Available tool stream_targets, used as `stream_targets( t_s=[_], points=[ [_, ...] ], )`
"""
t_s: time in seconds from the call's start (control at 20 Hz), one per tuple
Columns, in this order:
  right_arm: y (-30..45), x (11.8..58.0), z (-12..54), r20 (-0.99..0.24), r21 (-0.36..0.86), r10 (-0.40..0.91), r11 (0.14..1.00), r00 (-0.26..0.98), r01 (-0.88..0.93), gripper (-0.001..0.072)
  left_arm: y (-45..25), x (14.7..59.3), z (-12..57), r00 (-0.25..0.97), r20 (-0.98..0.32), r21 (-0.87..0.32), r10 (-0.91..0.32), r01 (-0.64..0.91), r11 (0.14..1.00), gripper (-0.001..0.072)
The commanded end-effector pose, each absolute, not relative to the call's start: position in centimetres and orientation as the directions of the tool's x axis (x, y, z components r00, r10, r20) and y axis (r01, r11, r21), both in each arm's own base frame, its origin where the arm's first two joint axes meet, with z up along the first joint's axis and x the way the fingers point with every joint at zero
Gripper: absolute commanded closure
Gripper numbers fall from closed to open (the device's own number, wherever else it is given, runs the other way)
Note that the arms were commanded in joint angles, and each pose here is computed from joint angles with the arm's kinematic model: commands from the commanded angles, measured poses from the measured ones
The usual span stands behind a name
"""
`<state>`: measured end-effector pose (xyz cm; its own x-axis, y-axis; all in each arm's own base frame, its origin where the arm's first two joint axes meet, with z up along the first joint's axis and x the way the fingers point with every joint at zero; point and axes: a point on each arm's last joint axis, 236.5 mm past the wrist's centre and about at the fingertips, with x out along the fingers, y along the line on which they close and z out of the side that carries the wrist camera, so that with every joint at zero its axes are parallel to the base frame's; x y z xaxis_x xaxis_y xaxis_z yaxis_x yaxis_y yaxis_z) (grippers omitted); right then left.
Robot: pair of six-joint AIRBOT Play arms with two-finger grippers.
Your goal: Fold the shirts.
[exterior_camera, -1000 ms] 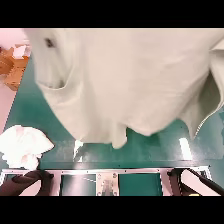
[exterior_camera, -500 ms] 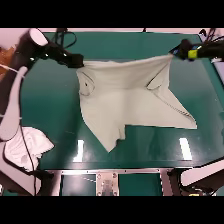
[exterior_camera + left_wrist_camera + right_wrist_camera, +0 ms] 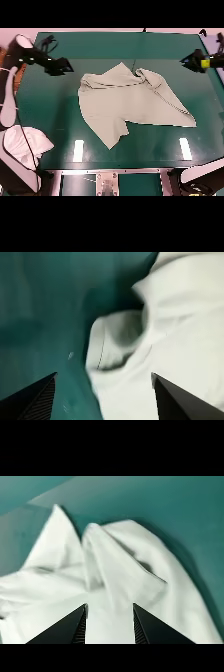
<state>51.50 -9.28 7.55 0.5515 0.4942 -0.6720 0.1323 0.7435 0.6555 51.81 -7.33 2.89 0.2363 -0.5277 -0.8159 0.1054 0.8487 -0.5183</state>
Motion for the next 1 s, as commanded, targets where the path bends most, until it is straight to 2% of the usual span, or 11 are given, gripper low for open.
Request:
stream_targets(
  t_s=[0.0, 0.25, 0.35, 0.5, 0.6, 0.7, 0.75, 0.8, 0.95],
  points=[
    [-14.2, 44.1, 6.5, -0.744, 0.612, 0.452, 0.756, 0.492, 0.231, 0.0386, -4.9, 45.1, 3.2, 0.054, -0.791, -0.611, -0.609, -0.051, 0.79, 0.0037],
    [-18.9, 36.5, 1.3, -0.762, 0.605, 0.334, 0.674, 0.555, 0.425, 0.0385, -9.5, 35.5, -5.6, 0.015, -0.769, -0.63, -0.639, -0.185, 0.754, 0.0037],
    [-19.3, 34.5, -0.5, -0.76, 0.623, 0.339, 0.624, 0.555, 0.472, 0.0385, -12.5, 32.2, -9.1, 0.011, -0.728, -0.667, -0.685, -0.244, 0.704, 0.0037],
    [-18.6, 33.1, -2.3, -0.754, 0.646, 0.37, 0.568, 0.543, 0.51, 0.0385, -17.0, 32.3, -11.8, 0.141, -0.684, -0.724, -0.715, -0.252, 0.642, 0.0042],
    [-17.9, 32.8, -2.9, -0.753, 0.651, 0.388, 0.556, 0.531, 0.517, 0.0385, -19.3, 33.4, -12.1, 0.199, -0.689, -0.724, -0.696, -0.21, 0.657, 0.0268],
    [-17.0, 32.6, -2.8, -0.738, 0.671, 0.423, 0.538, 0.526, 0.51, 0.0385, -20.2, 34.0, -12.2, 0.226, -0.695, -0.719, -0.682, -0.196, 0.667, 0.0291],
    [-16.7, 32.4, -2.5, -0.734, 0.677, 0.435, 0.534, 0.522, 0.507, 0.0385, -20.2, 34.1, -12.0, 0.225, -0.691, -0.723, -0.687, -0.196, 0.662, 0.037],
    [-16.7, 32.2, -2.2, -0.732, 0.679, 0.435, 0.532, 0.524, 0.506, 0.0384, -20.1, 34.0, -11.6, 0.214, -0.679, -0.734, -0.703, -0.185, 0.653, 0.066],
    [-17.7, 30.5, -1.2, -0.76, 0.646, 0.392, 0.542, 0.519, 0.537, 0.038, -19.2, 32.9, -10.0, 0.139, -0.632, -0.773, -0.762, -0.182, 0.608, 0.0679]
  ],
)
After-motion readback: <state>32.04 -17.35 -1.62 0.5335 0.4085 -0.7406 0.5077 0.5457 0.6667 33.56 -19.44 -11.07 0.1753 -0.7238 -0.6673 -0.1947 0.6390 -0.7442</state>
